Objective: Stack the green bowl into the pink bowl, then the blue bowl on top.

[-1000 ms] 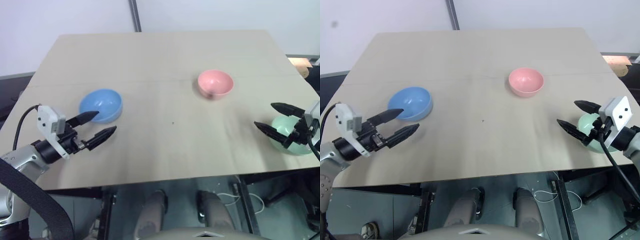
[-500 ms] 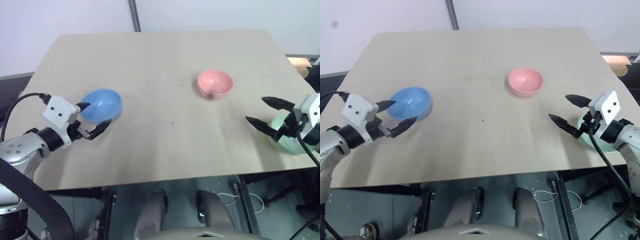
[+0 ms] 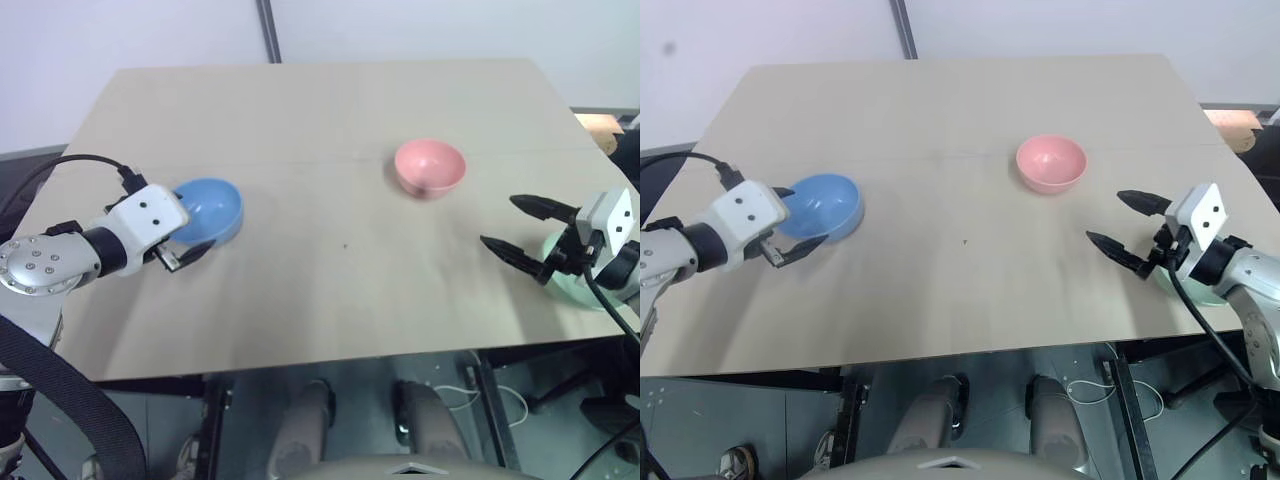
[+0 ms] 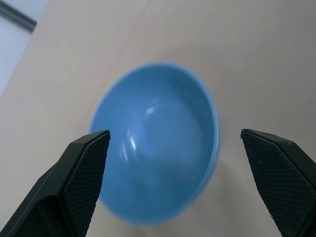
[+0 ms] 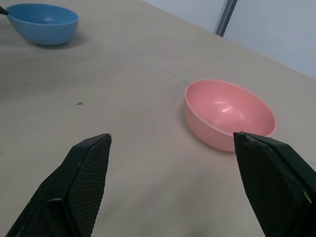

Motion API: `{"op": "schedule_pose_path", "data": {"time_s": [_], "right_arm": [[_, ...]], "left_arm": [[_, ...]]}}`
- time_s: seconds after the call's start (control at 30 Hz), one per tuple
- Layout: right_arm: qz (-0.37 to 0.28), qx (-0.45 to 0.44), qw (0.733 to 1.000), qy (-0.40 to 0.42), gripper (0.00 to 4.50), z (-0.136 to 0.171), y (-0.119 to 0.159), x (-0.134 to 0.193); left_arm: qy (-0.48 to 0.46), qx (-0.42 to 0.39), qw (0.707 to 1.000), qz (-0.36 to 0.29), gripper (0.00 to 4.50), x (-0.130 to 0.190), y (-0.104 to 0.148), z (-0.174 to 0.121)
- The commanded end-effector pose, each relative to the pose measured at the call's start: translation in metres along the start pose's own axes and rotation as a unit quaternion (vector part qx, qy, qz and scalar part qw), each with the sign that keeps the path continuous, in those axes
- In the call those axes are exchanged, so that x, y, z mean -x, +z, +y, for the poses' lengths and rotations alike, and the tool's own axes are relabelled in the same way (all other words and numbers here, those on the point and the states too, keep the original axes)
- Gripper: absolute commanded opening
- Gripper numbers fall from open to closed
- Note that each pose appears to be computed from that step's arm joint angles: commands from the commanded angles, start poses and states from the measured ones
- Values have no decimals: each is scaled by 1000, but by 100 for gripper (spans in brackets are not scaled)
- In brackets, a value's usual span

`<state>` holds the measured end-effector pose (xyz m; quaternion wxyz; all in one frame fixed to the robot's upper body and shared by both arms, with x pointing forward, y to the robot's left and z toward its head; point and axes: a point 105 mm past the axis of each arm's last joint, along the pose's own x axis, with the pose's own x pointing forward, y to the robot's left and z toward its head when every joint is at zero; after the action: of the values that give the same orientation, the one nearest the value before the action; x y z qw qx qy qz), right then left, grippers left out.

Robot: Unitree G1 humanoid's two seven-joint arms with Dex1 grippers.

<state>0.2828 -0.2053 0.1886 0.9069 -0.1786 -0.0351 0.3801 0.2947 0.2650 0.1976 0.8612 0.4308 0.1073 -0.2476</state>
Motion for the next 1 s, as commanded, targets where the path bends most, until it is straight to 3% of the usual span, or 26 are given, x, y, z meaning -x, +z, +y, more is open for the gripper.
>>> {"op": "schedule_pose_path", "data": {"time_s": [0.03, 0.13, 0.23, 0.37, 0.5, 0.77, 0.87, 1.0], "right_arm": [[1, 39, 999, -32, 432, -10, 9, -7], [18, 73, 995, -65, 432, -22, 7, -18], [41, 60, 995, -71, 432, -29, 0, -35], [86, 72, 992, -57, 432, -33, -6, -73], [116, 132, 984, -18, 432, -31, -12, -111], [167, 181, 969, 28, 432, -40, -32, -155], [192, 189, 962, 46, 350, -43, -41, -158], [191, 220, 955, 60, 154, -45, -38, -163]], "left_arm": [[-38, 13, 997, -72, 450, 2, 26, -12], [-68, 57, 983, -159, 450, 5, 42, -25], [-68, 65, 979, -180, 450, 8, 43, -27], [-103, 135, 945, -280, 450, 20, 58, -20], [-106, 213, 919, -315, 450, 20, 52, -17], [-137, 236, 889, -368, 450, 32, 61, -26], [-130, 236, 891, -366, 450, 33, 60, -30], [-124, 243, 891, -363, 450, 35, 60, -35]]}}
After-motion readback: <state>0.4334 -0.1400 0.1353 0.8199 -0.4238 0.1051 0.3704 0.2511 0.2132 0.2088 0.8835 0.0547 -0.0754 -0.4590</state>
